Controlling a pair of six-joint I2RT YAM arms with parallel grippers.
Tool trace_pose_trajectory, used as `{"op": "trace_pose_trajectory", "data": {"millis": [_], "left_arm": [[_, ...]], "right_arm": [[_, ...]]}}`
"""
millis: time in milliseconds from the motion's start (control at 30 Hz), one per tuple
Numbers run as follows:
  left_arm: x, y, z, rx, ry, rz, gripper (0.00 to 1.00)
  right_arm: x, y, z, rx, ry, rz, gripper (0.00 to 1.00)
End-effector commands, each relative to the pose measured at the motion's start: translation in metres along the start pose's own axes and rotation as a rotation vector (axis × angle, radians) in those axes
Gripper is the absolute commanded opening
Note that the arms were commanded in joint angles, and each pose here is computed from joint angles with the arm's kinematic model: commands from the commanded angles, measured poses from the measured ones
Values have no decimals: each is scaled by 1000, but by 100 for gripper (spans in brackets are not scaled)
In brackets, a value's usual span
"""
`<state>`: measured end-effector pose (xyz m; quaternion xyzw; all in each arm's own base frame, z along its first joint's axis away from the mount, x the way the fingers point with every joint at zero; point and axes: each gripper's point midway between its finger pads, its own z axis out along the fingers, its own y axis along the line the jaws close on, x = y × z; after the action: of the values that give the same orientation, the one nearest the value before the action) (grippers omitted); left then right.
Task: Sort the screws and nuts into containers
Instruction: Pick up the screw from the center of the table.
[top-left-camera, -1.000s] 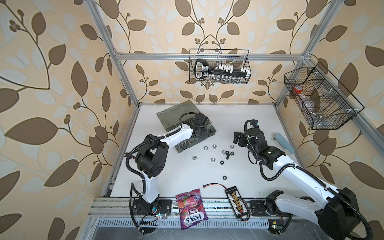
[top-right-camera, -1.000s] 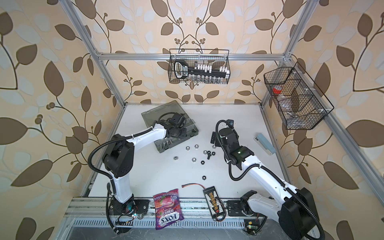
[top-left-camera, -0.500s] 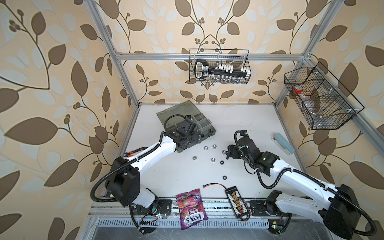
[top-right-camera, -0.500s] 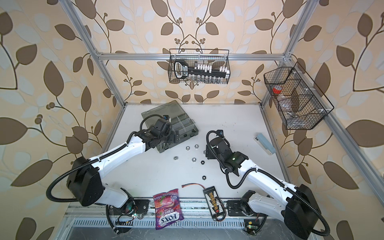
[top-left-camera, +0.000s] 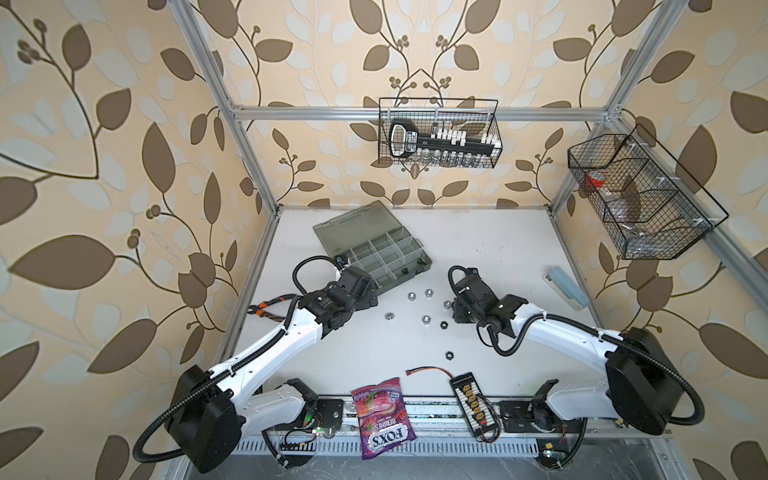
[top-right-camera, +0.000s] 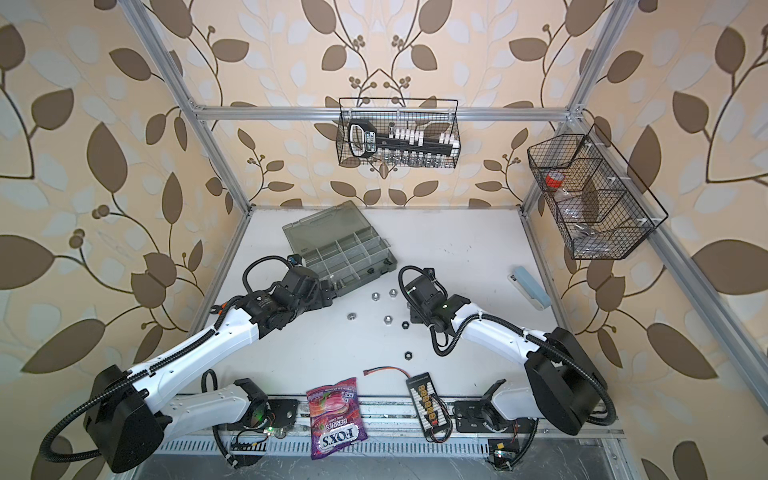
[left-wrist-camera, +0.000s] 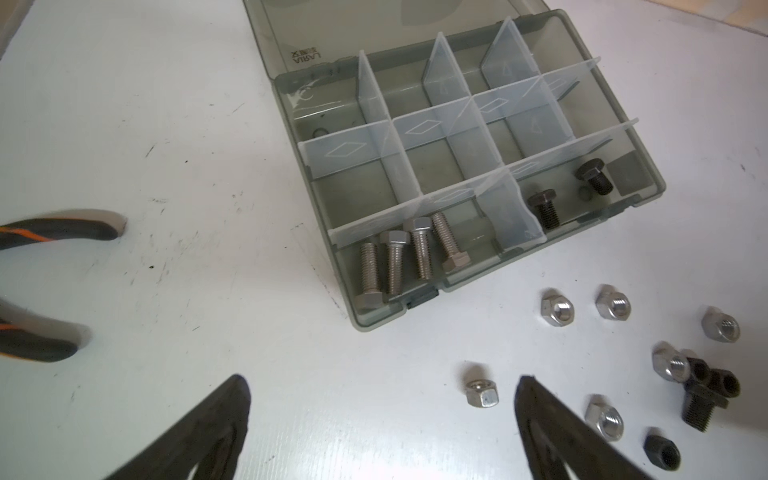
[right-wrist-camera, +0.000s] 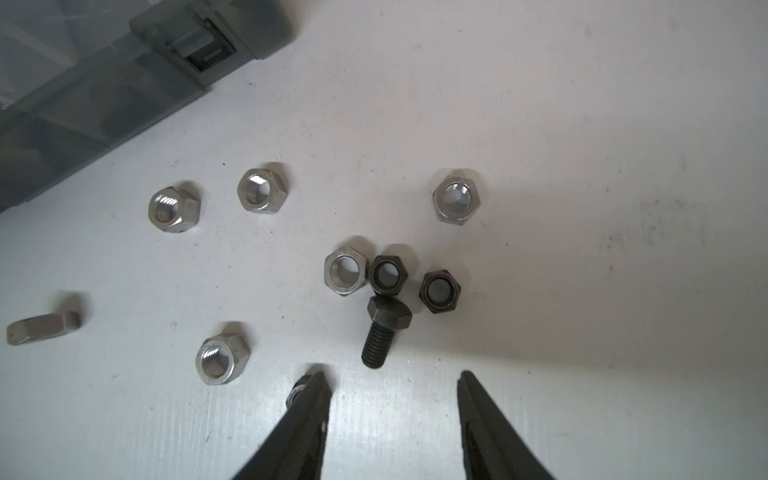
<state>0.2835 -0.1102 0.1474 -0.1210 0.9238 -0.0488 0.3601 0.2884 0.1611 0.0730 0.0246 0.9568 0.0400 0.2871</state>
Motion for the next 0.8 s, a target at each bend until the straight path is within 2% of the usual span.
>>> {"op": "trace_pose_trajectory", "data": {"millis": [0,267,767], "left_arm": [[-2,20,-5,-68,-38,-72,99],[1,35,-6,-117,-52,-91,99],[2,42,-7,-135,-60,-103,99]], "right_arm": [[-7,10,6,-25,22,5,46],[0,15,30,-1,86,-14,39],[22,-1,45,48,156,34,36]]}}
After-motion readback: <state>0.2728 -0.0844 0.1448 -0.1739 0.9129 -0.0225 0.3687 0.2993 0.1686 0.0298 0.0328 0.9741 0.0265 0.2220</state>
